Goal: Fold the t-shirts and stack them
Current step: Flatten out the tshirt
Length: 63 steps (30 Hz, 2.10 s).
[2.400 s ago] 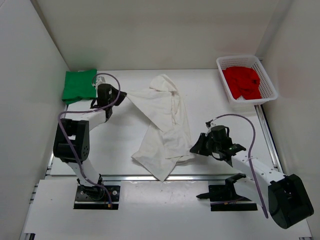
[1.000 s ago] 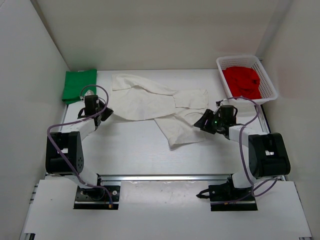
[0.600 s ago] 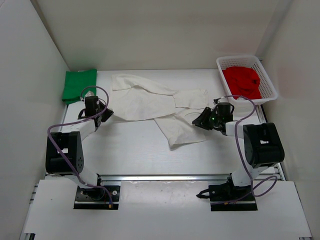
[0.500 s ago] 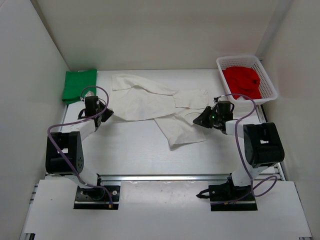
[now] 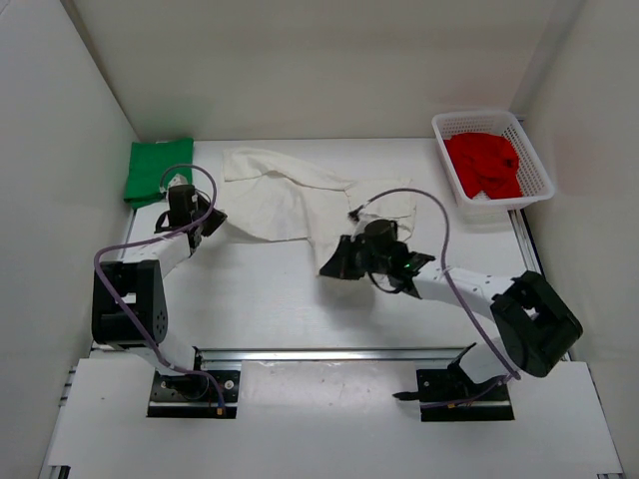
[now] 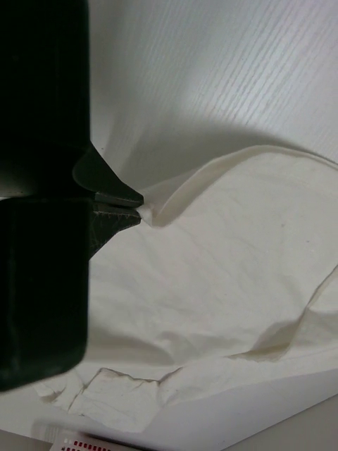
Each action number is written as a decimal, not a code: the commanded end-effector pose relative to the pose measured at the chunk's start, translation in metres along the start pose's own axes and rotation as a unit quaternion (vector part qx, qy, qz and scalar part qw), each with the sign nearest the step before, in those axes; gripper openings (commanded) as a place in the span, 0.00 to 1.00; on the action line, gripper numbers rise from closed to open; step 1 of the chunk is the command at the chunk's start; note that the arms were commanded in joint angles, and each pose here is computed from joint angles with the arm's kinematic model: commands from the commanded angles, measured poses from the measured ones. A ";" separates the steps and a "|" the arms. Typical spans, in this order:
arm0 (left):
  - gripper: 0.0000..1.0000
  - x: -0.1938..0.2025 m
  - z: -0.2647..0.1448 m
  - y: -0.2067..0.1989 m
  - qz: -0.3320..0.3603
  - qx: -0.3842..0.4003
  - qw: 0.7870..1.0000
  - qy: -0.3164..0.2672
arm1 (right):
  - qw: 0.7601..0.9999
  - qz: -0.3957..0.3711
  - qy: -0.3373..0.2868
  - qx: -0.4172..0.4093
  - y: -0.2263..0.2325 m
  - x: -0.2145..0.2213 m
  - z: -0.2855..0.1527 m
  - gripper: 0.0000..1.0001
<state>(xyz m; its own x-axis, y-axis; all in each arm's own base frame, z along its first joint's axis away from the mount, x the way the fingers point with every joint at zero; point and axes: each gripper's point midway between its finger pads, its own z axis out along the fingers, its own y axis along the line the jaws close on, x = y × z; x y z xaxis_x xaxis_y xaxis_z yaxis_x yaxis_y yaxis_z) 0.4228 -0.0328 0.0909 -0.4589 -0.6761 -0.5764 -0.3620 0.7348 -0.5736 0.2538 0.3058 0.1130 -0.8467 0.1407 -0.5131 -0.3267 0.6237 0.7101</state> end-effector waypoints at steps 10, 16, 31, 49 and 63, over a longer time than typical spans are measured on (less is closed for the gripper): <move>0.00 -0.024 0.007 0.003 0.006 -0.005 1.000 -0.010 | 0.991 -0.004 0.111 -0.080 0.060 0.056 0.009 0.39; 0.00 -0.022 0.008 0.006 0.006 -0.008 1.000 -0.006 | 0.996 -0.013 -0.028 0.078 -0.040 -0.018 -0.032 0.10; 0.00 -0.027 -0.001 -0.007 0.010 0.013 1.000 -0.020 | 0.970 0.096 -0.027 0.222 -0.178 0.002 -0.060 0.31; 0.00 0.037 -0.048 0.045 -0.015 -0.031 0.999 -0.008 | 0.958 0.045 -0.148 0.243 -0.183 -0.195 -0.082 0.52; 0.00 0.039 -0.078 0.048 -0.028 0.010 0.997 -0.070 | 0.972 -0.016 0.011 0.234 -0.109 0.065 -0.090 0.26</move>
<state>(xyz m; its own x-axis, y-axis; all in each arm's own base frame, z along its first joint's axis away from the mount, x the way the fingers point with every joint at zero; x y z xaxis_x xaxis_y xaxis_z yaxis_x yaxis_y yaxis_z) 0.3173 -0.0402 0.0649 -0.4327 -0.6849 -0.5862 -0.3771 0.7281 -0.5724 0.2113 0.1735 0.0439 -0.8582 0.1059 -0.5022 -0.1404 0.8927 0.4282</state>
